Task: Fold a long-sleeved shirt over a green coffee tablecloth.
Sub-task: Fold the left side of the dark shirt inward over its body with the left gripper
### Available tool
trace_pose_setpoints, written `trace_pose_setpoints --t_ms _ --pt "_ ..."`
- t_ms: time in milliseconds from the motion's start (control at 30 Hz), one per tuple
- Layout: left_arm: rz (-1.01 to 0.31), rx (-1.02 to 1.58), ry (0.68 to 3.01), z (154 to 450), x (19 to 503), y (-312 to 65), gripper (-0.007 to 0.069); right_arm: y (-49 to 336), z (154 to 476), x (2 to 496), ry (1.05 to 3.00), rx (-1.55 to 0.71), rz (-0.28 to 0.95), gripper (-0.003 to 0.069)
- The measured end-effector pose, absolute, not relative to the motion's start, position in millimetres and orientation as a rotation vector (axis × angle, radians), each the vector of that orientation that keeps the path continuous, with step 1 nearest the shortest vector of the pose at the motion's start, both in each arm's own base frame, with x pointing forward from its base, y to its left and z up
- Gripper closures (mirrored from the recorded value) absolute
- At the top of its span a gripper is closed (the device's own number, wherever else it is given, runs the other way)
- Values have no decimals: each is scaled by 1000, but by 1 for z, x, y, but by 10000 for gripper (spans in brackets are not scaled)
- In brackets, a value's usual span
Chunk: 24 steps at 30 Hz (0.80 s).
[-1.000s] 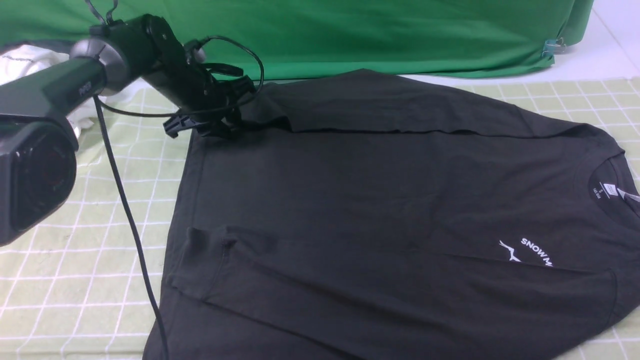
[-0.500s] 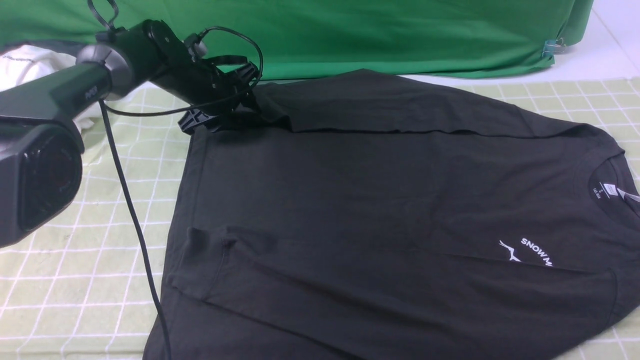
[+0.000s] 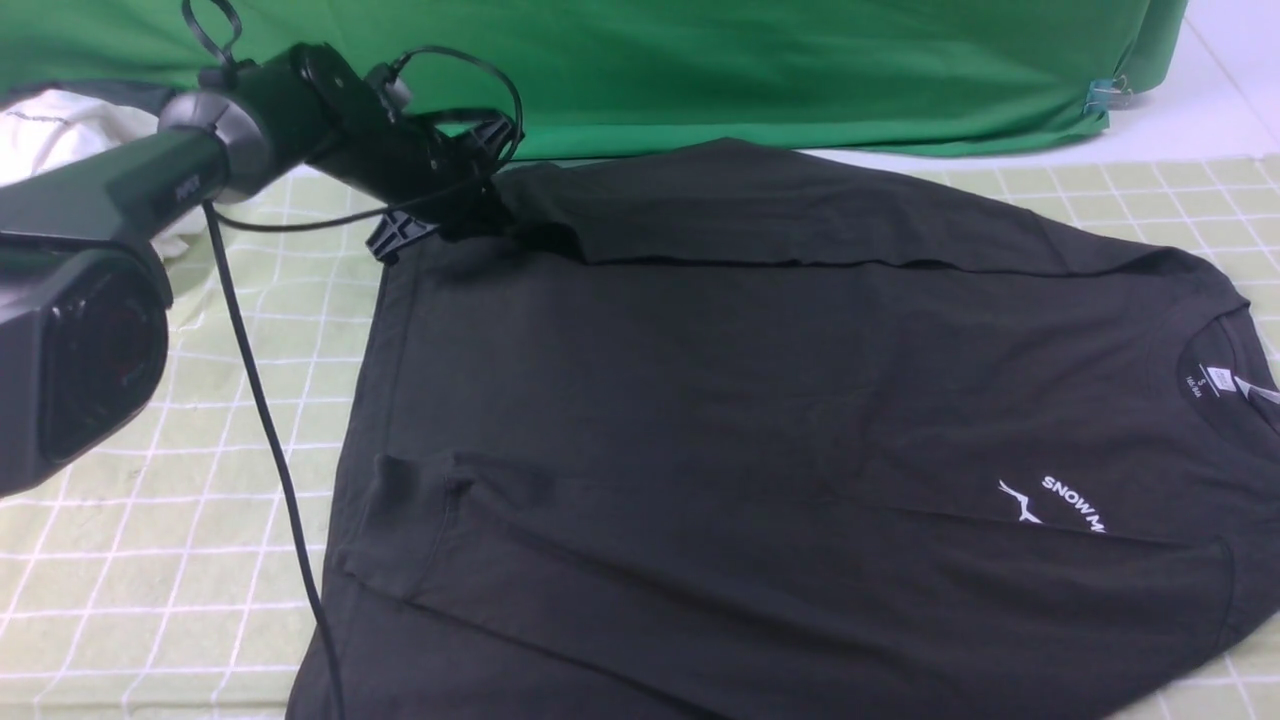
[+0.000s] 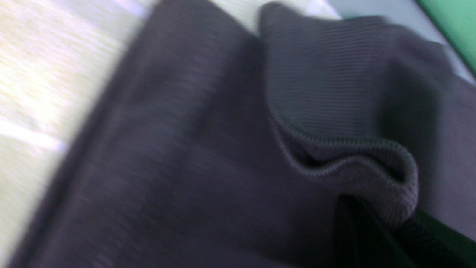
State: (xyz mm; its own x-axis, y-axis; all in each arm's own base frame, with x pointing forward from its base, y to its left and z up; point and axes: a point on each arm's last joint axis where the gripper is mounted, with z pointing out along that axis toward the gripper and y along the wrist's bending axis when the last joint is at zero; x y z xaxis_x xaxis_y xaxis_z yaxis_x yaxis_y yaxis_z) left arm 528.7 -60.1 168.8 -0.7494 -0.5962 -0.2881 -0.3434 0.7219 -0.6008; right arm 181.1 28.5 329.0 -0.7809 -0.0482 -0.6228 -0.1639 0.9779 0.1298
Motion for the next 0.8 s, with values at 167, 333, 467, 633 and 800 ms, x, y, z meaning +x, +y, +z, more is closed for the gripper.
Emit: trace_pose_setpoints --t_ms 167,333,467,633,800 --pt "-783 -604 2396 242 511 -74 588 28 329 181 2465 -149 233 421" --pt "-815 -491 2355 308 482 -87 588 29 326 177 2517 -159 239 421" --pt "-659 -341 2469 331 455 -93 588 29 324 175 2546 -165 243 421" --pt "-424 -221 2617 325 422 -105 588 29 324 173 2563 -169 245 421" --pt "-332 -168 2649 319 395 -106 588 29 323 173 2568 -170 245 421"
